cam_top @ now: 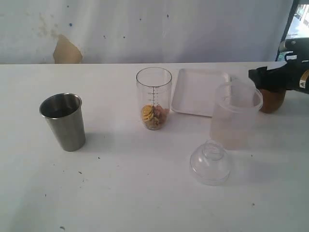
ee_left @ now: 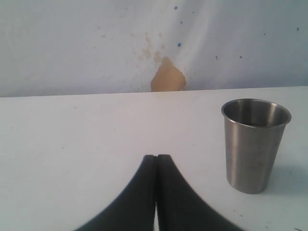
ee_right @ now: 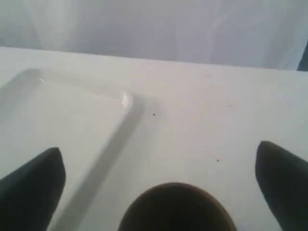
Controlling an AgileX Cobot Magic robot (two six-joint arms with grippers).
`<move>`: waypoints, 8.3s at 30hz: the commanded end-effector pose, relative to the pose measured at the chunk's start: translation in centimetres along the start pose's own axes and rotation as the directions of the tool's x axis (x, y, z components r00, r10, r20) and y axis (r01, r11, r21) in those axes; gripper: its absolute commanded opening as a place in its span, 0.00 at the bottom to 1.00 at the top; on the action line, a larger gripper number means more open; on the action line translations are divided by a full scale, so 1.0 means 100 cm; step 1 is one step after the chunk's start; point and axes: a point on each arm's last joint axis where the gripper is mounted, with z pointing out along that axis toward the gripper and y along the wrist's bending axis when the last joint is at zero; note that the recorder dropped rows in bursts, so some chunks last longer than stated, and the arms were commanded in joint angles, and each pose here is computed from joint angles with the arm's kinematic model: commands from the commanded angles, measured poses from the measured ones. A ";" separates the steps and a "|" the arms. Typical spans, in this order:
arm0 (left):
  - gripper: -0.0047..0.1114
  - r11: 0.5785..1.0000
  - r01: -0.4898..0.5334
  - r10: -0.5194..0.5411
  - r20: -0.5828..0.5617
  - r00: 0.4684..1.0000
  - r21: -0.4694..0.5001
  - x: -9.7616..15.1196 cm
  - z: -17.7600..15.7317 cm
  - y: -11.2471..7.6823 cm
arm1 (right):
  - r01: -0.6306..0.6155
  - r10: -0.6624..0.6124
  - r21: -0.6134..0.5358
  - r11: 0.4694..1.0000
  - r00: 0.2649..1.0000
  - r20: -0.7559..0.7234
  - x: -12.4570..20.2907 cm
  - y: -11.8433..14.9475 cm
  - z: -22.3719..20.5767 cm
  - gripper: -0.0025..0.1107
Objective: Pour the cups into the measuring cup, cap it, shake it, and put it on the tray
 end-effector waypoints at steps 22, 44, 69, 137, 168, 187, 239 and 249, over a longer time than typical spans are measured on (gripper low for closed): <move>0.04 1.000 0.004 -0.004 0.008 1.000 0.005 0.001 0.000 0.000 | 0.041 -0.033 -0.017 0.999 0.943 0.331 -0.176 0.047 -0.165 0.69; 0.04 1.000 0.004 -0.004 0.008 1.000 0.005 0.001 0.000 0.000 | 0.038 0.016 -0.137 0.990 0.929 0.370 -0.163 0.117 -0.307 0.02; 0.04 1.000 0.004 -0.004 0.008 1.000 0.005 0.001 0.000 0.000 | 0.172 -0.072 -0.137 0.975 0.839 0.539 -0.144 0.160 -0.389 0.02; 0.04 1.000 0.004 -0.004 0.008 1.000 0.005 0.001 0.000 0.000 | -0.009 -0.023 0.266 0.964 0.993 0.117 0.109 0.133 -0.345 0.02; 0.04 0.999 0.029 -0.034 0.372 0.927 0.021 -0.033 -0.007 -0.001 | -0.009 -0.023 0.266 0.964 0.993 0.115 0.109 0.133 -0.345 0.02; 0.16 0.928 0.321 -0.370 0.374 0.851 0.189 -0.045 0.002 -0.003 | -0.009 -0.023 0.266 0.964 0.993 0.115 0.109 0.133 -0.345 0.02; 0.94 0.883 -0.052 0.119 -0.116 0.986 0.467 0.053 0.158 -0.044 | -0.010 -0.021 0.265 0.964 0.993 0.115 0.109 0.133 -0.345 0.02; 0.94 0.842 -0.040 0.129 -0.128 0.983 0.538 0.070 0.192 -0.052 | -0.010 -0.021 0.265 0.964 0.993 0.115 0.109 0.133 -0.345 0.02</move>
